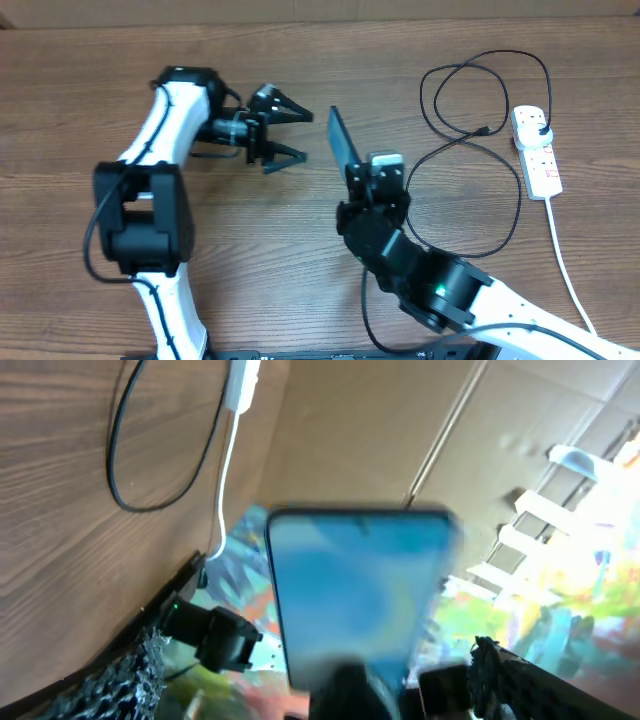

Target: Plug charger to phone and switch on socket

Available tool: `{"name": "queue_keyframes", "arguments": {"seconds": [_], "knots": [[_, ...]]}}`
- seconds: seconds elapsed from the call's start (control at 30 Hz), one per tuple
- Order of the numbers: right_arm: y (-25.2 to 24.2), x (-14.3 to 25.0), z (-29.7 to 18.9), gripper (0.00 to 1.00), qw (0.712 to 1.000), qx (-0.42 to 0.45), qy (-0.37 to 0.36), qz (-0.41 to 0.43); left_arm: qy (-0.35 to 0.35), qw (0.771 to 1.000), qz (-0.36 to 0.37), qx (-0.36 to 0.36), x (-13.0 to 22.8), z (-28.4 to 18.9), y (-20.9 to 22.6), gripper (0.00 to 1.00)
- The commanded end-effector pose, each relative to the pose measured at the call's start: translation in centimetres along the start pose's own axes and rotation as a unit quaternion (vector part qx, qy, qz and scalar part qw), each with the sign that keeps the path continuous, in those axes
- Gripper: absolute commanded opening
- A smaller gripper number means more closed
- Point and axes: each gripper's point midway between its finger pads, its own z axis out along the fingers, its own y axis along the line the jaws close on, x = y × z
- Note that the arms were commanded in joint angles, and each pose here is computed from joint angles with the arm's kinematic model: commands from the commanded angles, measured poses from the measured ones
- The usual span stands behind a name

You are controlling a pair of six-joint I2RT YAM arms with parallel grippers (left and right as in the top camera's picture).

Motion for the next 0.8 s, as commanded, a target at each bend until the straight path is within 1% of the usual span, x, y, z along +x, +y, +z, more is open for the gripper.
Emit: {"name": "queue_keyframes", "arguments": {"seconds": [0.0,0.07,0.17,0.23,0.33,0.47,0.53,0.6,0.63,0.67,0.77], "knots": [[-3.0,-3.7,-2.7,0.04,0.993,0.042,-0.055,0.099,-0.039,0.988,0.150,0.000,3.7,-2.9,-5.6,1.00],[-4.8,-3.4,-3.9,0.04,0.985,0.053,-0.047,0.157,-0.062,0.982,0.179,-0.013,5.6,-4.3,-7.2,1.00],[-7.5,-2.3,-5.6,0.04,0.966,0.065,-0.017,0.251,-0.096,0.970,0.221,-0.043,8.8,-6.1,-9.0,1.00],[-9.1,-1.3,-6.7,0.04,0.950,0.072,0.006,0.303,-0.120,0.957,0.254,-0.067,11.2,-7.0,-10.0,1.00],[-10.0,-0.6,-7.9,0.04,0.936,0.062,0.032,0.346,-0.150,0.936,0.299,-0.112,14.5,-7.8,-10.7,1.00],[-10.2,-1.1,-8.4,0.04,0.928,0.046,0.035,0.367,-0.187,0.896,0.338,-0.219,18.5,-8.4,-9.5,1.00],[-10.3,-1.5,-8.1,0.04,0.925,0.046,0.024,0.375,-0.219,0.876,0.331,-0.274,19.8,-9.2,-8.6,1.00],[-10.2,-2.1,-7.6,0.04,0.921,0.042,0.010,0.387,-0.270,0.857,0.291,-0.329,21.0,-10.7,-7.5,1.00],[-10.0,-2.4,-6.9,0.04,0.917,0.037,-0.002,0.398,-0.309,0.842,0.253,-0.362,21.6,-11.9,-6.6,1.00],[-9.9,-2.6,-6.5,0.04,0.914,0.035,-0.008,0.404,-0.335,0.830,0.239,-0.377,22.3,-12.5,-6.2,1.00],[-9.4,-2.7,-5.3,0.04,0.910,0.031,-0.010,0.414,-0.363,0.807,0.253,-0.390,23.4,-13.0,-6.1,1.00]]}}
